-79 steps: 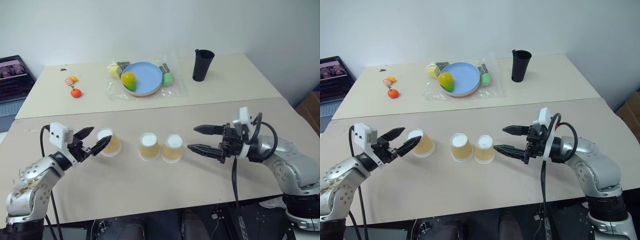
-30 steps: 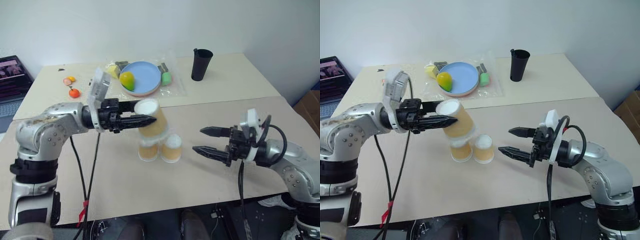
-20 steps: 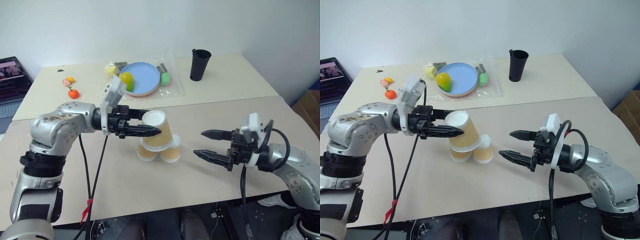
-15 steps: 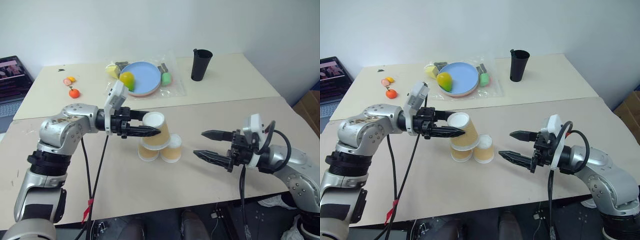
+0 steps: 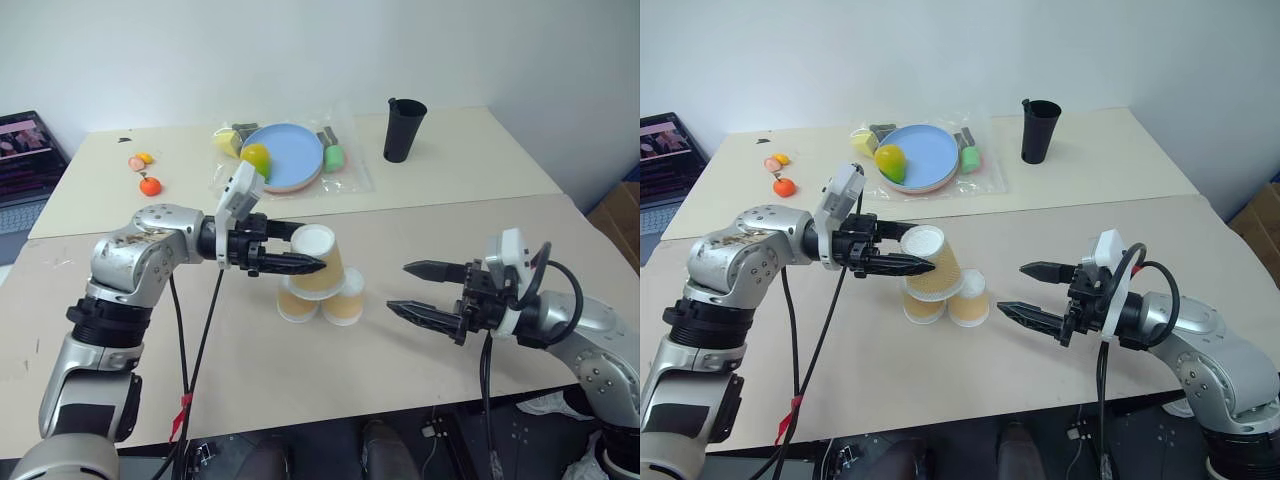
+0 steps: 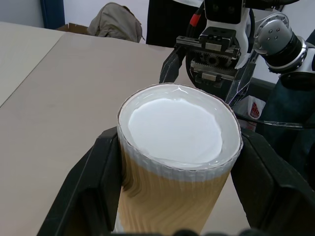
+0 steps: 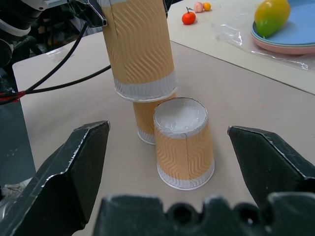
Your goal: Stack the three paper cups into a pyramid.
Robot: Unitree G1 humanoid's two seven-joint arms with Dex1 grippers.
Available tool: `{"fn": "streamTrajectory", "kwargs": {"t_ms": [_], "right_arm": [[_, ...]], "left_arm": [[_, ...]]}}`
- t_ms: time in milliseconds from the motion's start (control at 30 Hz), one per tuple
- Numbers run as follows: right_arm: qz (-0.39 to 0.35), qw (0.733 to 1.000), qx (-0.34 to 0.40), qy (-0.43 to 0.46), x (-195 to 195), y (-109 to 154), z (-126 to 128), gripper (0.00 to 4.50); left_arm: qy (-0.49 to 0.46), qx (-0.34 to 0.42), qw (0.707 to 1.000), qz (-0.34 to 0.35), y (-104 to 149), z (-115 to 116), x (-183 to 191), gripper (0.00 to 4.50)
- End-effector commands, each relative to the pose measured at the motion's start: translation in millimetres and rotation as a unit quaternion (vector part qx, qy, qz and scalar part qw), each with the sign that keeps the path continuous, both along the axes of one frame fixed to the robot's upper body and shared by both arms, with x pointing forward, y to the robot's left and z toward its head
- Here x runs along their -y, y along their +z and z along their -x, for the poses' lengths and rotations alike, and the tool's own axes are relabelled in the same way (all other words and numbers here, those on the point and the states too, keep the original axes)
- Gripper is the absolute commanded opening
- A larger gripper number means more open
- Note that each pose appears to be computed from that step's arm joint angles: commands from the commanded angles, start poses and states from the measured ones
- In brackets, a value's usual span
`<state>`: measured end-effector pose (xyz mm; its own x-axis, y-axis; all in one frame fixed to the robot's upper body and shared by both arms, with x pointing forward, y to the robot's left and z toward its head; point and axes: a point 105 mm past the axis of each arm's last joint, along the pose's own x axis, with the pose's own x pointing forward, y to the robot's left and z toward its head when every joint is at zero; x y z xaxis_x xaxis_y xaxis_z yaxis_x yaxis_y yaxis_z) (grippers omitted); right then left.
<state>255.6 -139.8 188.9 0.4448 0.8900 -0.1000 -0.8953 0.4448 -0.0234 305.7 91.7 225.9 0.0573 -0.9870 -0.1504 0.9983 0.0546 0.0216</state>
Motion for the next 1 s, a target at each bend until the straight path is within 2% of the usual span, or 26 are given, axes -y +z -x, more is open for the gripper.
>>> {"fn": "streamTrajectory", "kwargs": {"t_ms": [33,767,833,900,933,1000], "right_arm": [[-0.002,1.000,0.025,0.001,1,12,2,4.50],[-0.002,1.000,0.020,-0.001,2,11,2,4.50],[-0.001,1.000,0.020,-0.001,2,11,2,4.50],[-0.002,1.000,0.019,0.000,2,11,2,4.50],[-0.002,1.000,0.019,0.000,2,11,3,4.50],[-0.001,1.000,0.018,0.000,2,11,2,4.50]], "left_arm": [[-0.004,0.035,0.999,0.006,11,1,1,2.75],[0.022,0.059,0.998,0.015,2,-6,5,2.75],[0.023,0.056,0.998,0.023,3,-6,5,3.63],[0.032,0.060,0.997,0.025,4,-8,6,4.01],[0.034,0.061,0.997,0.024,4,-9,6,4.42],[0.041,0.069,0.997,0.020,3,-10,7,4.47]]}}
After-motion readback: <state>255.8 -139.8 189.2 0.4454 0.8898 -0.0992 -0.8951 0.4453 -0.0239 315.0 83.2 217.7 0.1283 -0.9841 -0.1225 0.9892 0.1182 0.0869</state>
